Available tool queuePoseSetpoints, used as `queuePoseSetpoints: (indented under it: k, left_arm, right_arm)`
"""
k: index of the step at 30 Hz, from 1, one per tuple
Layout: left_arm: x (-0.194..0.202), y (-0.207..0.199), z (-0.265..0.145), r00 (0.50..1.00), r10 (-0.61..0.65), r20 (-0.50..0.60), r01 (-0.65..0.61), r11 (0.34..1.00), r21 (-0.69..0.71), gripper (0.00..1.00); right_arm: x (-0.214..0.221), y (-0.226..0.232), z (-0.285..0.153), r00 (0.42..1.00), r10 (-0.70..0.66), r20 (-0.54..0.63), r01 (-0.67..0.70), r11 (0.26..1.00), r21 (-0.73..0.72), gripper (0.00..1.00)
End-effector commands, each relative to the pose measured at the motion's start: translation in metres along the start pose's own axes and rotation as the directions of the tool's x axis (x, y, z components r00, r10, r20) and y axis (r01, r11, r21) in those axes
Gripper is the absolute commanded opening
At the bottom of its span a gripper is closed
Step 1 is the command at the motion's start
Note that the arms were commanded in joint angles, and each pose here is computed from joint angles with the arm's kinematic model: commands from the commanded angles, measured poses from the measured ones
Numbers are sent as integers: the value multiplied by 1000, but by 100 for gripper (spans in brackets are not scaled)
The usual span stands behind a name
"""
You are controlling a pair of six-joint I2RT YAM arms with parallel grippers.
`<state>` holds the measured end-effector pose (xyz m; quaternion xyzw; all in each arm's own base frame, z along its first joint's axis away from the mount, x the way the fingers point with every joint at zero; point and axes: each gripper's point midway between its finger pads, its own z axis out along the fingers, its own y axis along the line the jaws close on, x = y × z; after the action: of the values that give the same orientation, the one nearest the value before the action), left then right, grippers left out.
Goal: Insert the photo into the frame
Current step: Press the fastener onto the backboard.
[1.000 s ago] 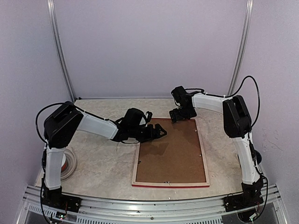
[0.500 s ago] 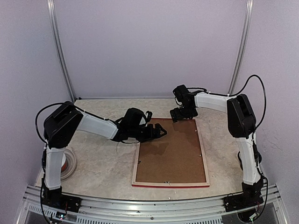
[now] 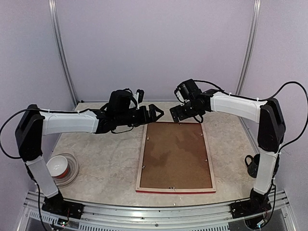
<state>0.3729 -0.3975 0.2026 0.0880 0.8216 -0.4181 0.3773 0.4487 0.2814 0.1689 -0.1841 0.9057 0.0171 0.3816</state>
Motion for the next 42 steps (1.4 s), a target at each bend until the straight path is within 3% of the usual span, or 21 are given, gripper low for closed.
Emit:
queuePoseSetpoints:
  k: [1,10,15,23,30,42]
  left_arm:
    - [15,32,-19,999,-11,-35,7,994,-111,99]
    - [21,72,-34,995,-104,-14,100,979,-177,99]
    - [26,88,-38,984,-181,-1,179,974,-141,99]
    - [23,98,-51,980,-194,34,197,967,-164,99]
    - [21,108,-70,966,-238,95,251,956,-149,99]
    - [35,110,-74,928,-354,117,354,935,20,99]
  right_arm:
    - [4,37,-12,997,-71,32,73,994,-79,99]
    - [27,103,3,983,-184,13,184,970,-162,99]
    - [33,123,20,979,-203,-7,200,968,-153,99]
    - [47,124,60,975,-212,-64,207,976,-71,99]
    - [51,133,76,971,-227,-79,220,972,-89,99]
    - [62,140,91,965,-241,-102,231,967,-104,99]
